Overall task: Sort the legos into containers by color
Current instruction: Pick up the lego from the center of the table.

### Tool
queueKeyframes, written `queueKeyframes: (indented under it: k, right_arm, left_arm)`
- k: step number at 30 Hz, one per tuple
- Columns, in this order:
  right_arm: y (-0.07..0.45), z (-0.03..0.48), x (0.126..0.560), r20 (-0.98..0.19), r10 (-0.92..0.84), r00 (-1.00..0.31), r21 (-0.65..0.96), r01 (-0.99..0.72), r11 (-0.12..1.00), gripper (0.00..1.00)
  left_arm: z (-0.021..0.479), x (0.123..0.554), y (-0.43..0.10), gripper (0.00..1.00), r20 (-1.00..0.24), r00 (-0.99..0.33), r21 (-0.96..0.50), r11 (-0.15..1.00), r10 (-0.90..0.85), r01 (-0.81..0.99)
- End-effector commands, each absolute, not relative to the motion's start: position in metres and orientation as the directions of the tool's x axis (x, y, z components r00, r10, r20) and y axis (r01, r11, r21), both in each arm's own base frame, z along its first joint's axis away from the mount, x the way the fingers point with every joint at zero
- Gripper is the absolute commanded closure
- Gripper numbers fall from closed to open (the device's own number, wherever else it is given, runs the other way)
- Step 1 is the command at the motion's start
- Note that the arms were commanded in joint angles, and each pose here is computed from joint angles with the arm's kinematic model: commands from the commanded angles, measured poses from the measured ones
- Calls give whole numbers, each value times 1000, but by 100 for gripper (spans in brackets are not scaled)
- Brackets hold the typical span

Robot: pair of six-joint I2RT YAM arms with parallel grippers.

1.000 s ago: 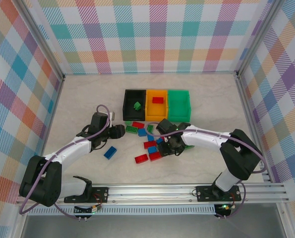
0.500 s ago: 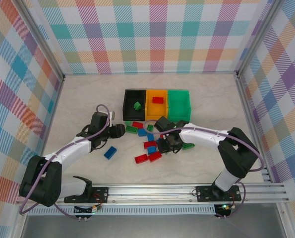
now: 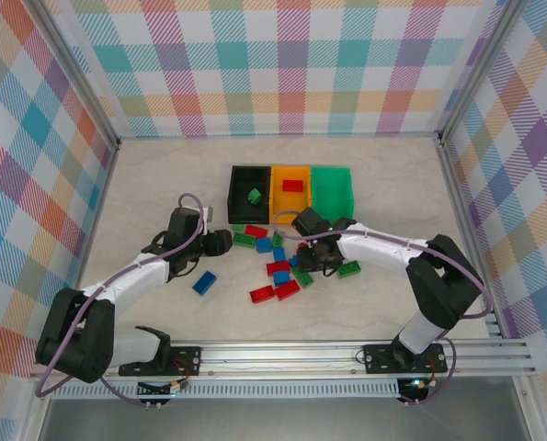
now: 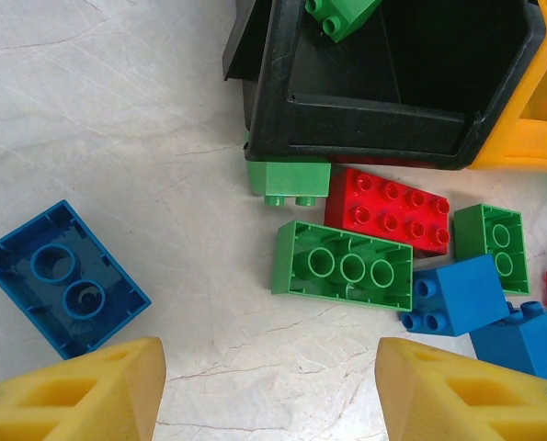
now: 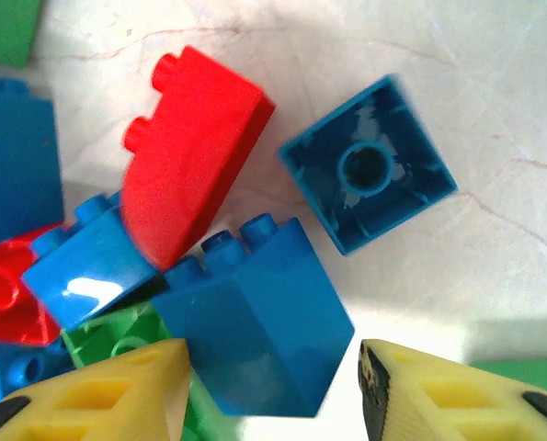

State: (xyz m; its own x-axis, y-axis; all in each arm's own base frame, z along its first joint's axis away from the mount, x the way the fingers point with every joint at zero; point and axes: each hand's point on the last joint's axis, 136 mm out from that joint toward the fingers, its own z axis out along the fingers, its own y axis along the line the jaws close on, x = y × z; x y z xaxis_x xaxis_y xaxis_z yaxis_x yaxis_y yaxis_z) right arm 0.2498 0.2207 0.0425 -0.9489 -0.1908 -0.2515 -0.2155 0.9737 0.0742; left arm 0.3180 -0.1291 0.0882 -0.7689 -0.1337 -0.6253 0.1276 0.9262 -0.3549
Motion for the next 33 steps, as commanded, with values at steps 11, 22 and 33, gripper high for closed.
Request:
queueKeyframes:
  k: [11, 22, 33]
  right_arm:
    - [227, 23, 265, -214, -163, -963, 118, -191, 974, 47]
    - [235, 23, 270, -223, -174, -959, 137, -207, 969, 56]
    - [223, 88, 301, -387, -146, -910, 161, -223, 961, 66]
  left_arm:
    - [86, 319, -130, 38, -613, -776, -379, 917, -149, 124]
    - [85, 320, -131, 38, -610, -779, -380, 917, -148, 124]
    - [85, 320, -131, 38, -609, -779, -381, 916, -148, 124]
